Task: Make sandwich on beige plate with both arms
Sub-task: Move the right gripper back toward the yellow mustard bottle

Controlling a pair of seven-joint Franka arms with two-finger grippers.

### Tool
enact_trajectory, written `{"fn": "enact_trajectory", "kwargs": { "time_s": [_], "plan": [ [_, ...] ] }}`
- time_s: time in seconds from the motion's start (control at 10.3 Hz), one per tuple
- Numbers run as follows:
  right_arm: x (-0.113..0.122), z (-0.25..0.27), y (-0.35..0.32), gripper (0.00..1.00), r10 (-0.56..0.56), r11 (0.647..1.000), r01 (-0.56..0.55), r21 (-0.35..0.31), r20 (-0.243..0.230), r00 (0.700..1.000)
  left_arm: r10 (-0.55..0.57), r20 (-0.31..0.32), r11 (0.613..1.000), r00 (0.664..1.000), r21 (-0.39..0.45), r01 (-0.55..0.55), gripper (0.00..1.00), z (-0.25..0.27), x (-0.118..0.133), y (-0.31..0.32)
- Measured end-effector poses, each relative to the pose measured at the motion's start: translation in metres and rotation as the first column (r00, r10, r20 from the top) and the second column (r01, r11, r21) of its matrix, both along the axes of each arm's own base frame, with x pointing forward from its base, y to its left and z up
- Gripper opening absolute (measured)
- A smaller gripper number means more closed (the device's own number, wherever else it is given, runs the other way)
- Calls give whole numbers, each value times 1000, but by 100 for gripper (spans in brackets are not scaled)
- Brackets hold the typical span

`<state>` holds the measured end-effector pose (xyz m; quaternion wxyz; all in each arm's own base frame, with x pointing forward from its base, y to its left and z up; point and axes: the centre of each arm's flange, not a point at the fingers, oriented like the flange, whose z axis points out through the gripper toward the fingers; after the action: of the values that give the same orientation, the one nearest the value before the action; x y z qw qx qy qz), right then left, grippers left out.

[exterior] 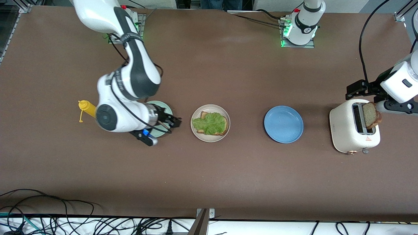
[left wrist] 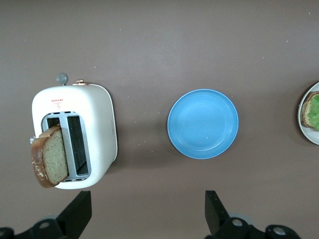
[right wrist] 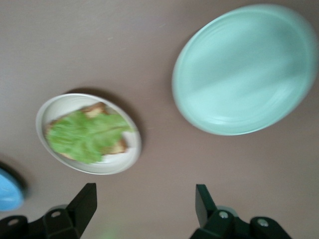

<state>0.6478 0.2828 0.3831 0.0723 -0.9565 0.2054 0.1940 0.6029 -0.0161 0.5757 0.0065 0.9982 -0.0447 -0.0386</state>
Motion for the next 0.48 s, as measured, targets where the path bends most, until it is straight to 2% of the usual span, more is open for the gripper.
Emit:
{"fn": "enact_trajectory", "kwargs": {
  "time_s": [0.1,0.29,0.48],
  "plan": [
    [2,12,-29,91,92,995,-91,-35,14,996,0,0,1000,1000,0,0,100,0,0,0],
    [4,31,-82,96,251,966,-248,-77,33,967,0,0,1000,1000,0,0,100,0,0,0],
    [8,43,-147,100,393,919,-390,-58,61,918,0,0,1000,1000,0,0,100,0,0,0]
  ]
}}
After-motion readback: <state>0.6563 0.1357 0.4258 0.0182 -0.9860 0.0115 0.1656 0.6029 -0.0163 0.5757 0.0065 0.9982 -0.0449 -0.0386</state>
